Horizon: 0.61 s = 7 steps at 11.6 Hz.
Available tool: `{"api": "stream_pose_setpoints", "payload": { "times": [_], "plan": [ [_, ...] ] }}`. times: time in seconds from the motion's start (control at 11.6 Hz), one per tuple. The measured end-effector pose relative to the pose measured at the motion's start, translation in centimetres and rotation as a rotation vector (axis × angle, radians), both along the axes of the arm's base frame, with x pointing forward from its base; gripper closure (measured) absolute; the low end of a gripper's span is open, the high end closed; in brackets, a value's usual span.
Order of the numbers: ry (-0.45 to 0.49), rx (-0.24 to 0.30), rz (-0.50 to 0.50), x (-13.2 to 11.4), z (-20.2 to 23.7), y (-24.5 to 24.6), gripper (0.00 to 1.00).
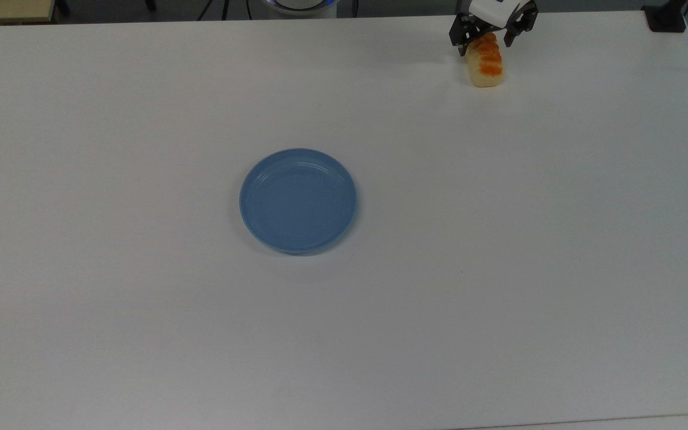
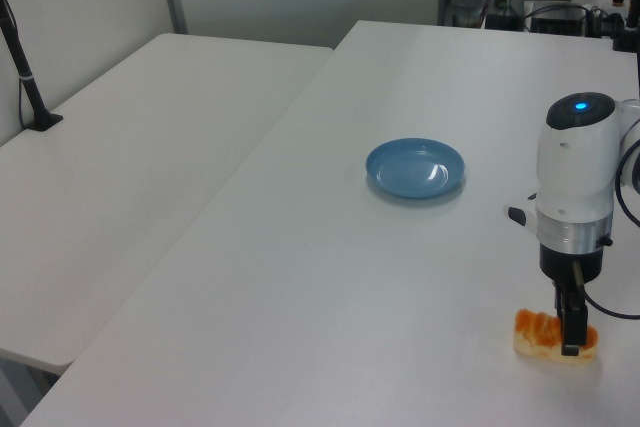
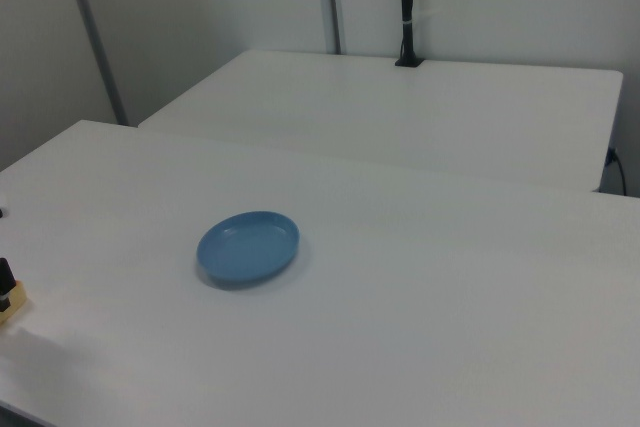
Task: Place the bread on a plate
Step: 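Lower the gripper onto the bread roll and close on it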
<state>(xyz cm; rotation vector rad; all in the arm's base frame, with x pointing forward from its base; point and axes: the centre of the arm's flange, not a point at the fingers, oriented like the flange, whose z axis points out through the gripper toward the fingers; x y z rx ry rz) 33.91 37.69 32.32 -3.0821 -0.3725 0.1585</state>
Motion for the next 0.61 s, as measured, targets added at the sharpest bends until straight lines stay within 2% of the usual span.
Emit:
{"api": "stream_pose_setpoints", "payload": {
  "times": [0.17, 0.26, 0.35, 0.43, 0.52, 0.61],
  "plan": [
    [0.002, -0.013, 0.017, 0.0, -0.6, 0.0, 0.14],
    [0.008, -0.019, 0.023, 0.0, -1.0, 0.0, 0.31],
    [0.013, -0.018, 0.024, 0.1, -1.2, 0.0, 0.32],
    [0.013, -0.015, 0.024, 0.1, -1.2, 0.1, 0.41],
    [0.011, -0.013, 0.024, 0.2, -1.0, 0.2, 0.58],
    [0.007, -0.009, 0.023, 0.4, -0.8, 0.3, 0.59]
  ]
}}
